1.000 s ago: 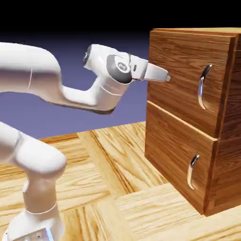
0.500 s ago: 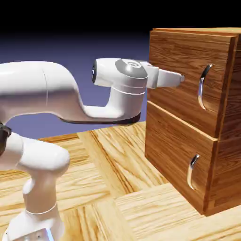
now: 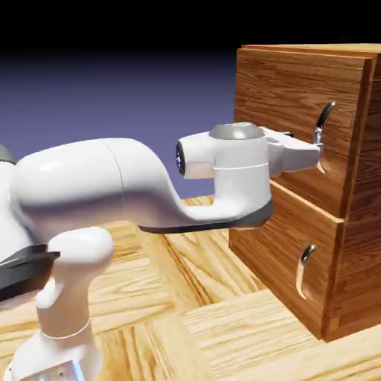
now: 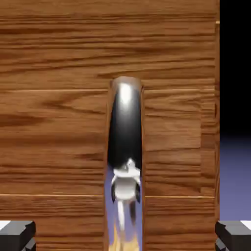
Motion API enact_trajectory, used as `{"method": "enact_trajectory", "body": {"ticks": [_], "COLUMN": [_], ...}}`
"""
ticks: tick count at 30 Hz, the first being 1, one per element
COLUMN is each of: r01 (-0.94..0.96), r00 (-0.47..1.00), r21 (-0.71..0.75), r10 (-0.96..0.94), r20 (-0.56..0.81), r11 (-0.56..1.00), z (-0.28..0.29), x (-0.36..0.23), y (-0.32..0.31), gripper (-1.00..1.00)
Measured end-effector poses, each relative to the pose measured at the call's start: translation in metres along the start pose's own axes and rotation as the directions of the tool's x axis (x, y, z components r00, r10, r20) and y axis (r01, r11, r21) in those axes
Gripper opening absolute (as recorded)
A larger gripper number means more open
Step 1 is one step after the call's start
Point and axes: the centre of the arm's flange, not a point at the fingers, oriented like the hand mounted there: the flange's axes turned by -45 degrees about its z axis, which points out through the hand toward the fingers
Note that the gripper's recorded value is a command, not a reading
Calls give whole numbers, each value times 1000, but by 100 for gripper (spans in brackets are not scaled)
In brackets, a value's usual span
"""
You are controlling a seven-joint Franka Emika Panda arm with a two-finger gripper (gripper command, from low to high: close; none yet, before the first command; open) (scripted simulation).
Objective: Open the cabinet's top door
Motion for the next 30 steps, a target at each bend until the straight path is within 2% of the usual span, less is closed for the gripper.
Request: {"method": "enact_trajectory", "body": {"ticks": [2, 3, 5, 22, 30], "r01": [1, 2, 2, 2, 2], "r00": [1000, 1000, 1000, 1000, 1000], "r21": [0, -1, -1, -342, -453], "r10": [-1, -2, -2, -3, -3], "r20": [0, 0, 0, 0, -2], "r11": [1000, 1000, 1000, 940, 892], "z": [20, 30, 30, -111, -152], "x": [0, 0, 0, 0, -1], "y": [0, -1, -1, -78, -115], "gripper": [0, -100, -100, -100, -100]}}
